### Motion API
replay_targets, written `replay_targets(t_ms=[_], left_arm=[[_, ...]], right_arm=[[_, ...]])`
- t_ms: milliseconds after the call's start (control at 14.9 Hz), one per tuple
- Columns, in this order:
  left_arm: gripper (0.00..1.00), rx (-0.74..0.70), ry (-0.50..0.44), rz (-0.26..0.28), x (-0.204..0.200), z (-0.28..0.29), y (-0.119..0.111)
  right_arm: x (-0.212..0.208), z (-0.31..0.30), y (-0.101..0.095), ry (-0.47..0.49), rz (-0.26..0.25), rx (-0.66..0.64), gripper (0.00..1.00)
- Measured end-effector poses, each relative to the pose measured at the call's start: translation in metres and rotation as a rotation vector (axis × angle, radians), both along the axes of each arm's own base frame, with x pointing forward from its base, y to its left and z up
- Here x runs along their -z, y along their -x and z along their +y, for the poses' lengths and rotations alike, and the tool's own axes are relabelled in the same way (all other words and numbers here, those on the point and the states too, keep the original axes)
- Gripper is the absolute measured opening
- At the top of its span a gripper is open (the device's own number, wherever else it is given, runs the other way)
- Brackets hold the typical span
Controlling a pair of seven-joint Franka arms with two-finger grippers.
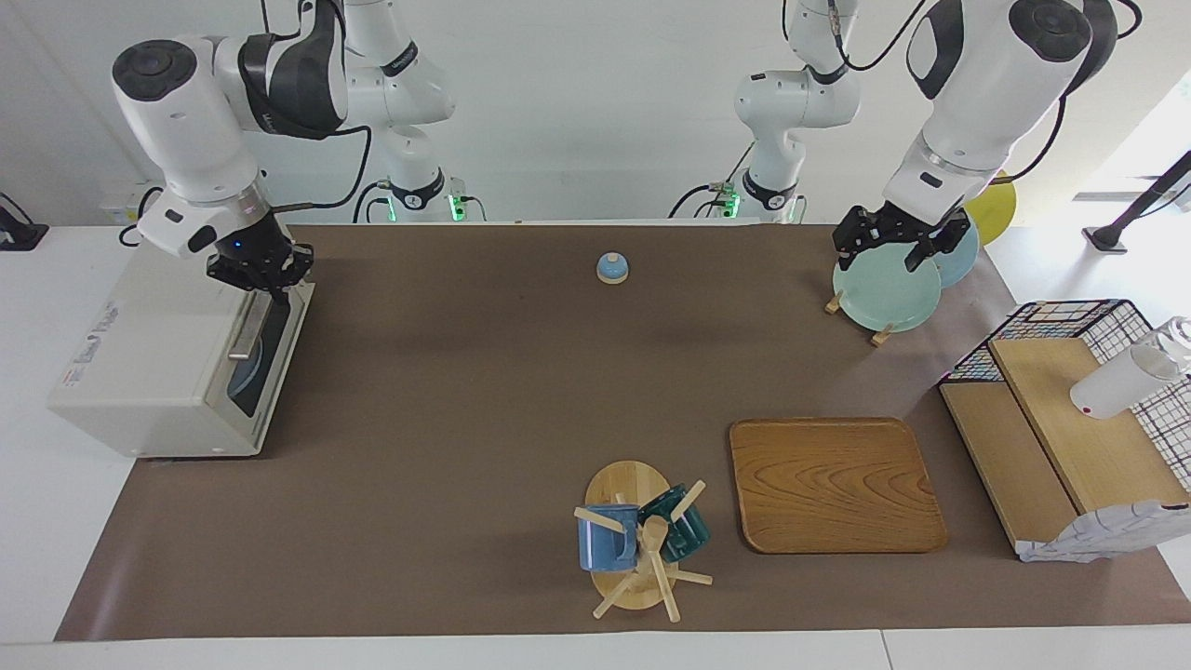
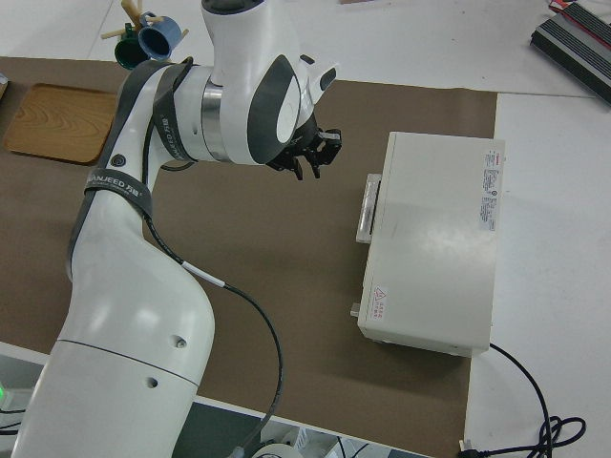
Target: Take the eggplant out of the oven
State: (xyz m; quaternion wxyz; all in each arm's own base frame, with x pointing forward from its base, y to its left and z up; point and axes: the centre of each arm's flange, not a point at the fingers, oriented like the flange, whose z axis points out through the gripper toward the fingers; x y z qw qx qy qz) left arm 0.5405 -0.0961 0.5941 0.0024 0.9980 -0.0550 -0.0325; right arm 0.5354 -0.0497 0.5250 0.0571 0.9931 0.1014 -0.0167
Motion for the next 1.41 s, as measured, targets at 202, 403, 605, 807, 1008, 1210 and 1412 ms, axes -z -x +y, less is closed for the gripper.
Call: replay_targets(t_ms=[202,403,605,807,1008,1210,1412], left_arm=[[1.00,0.000,0.000,0.000,0.000,0.000,0.000],[1.00,0.000,0.000,0.000,0.000,0.000,0.000],[1.00,0.000,0.000,0.000,0.000,0.000,0.000],[1.00,0.000,0.000,0.000,0.000,0.000,0.000],[1.00,0.000,0.000,0.000,0.000,0.000,0.000],[1.00,0.000,0.000,0.000,0.000,0.000,0.000],[1.00,0.000,0.000,0.000,0.000,0.000,0.000]], right_arm=[[0.012,-0.007,0.002,0.077,-0.002,0.019,0.01],[0.025,-0.012,0.004,0.107,-0.005,0.017,0.01],[0.035,-0.021,0.007,0.129,0.008,0.018,0.01],[0.040,-0.023,0.008,0.163,0.020,0.004,0.01],[0.043,-0.023,0.008,0.172,0.021,-0.001,0.01],[0.050,-0.026,0.009,0.172,0.026,-0.002,0.01],[0.059,-0.030,0.010,0.168,0.011,0.000,0.01]])
